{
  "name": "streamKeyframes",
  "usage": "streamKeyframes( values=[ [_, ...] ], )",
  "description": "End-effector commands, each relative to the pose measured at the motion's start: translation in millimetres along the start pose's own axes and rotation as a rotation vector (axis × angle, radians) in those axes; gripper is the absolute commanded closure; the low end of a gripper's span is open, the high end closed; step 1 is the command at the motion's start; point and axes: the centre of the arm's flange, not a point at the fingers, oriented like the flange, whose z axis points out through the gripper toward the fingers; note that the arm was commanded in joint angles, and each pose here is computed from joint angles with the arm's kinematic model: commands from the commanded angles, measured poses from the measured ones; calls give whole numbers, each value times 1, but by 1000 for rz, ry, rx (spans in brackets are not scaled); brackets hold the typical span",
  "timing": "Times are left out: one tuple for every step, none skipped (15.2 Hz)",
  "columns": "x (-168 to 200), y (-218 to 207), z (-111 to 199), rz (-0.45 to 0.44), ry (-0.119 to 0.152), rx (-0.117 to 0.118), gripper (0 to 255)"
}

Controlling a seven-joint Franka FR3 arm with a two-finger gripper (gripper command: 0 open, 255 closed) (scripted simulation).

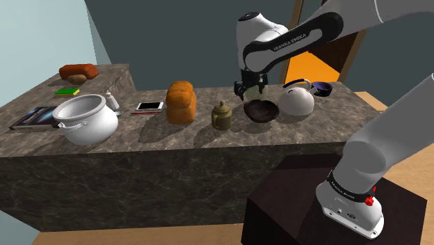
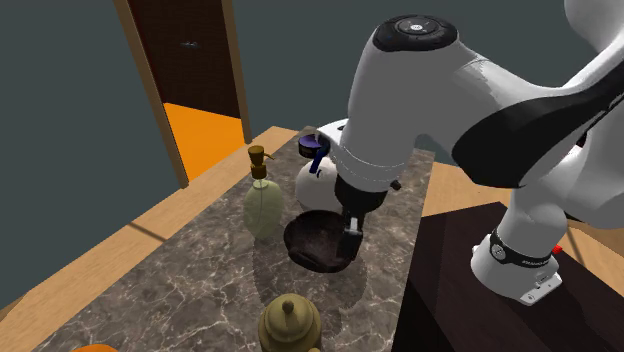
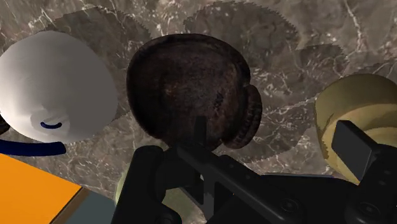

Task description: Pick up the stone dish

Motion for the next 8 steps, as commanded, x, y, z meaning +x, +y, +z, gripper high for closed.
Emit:
streamKeyframes(
  values=[
    [13, -6, 24, 48, -7, -34, 0],
    [20, -9, 36, 71, -10, -50, 0],
    [26, -12, 48, 93, -14, -67, 0],
    [32, -14, 60, 116, -18, -84, 0],
    [39, -16, 72, 139, -22, -101, 0],
    [45, -17, 85, 161, -26, -118, 0],
    [52, -18, 97, 184, -30, -134, 0],
    [58, -19, 109, 206, -34, -151, 0]
  ],
)
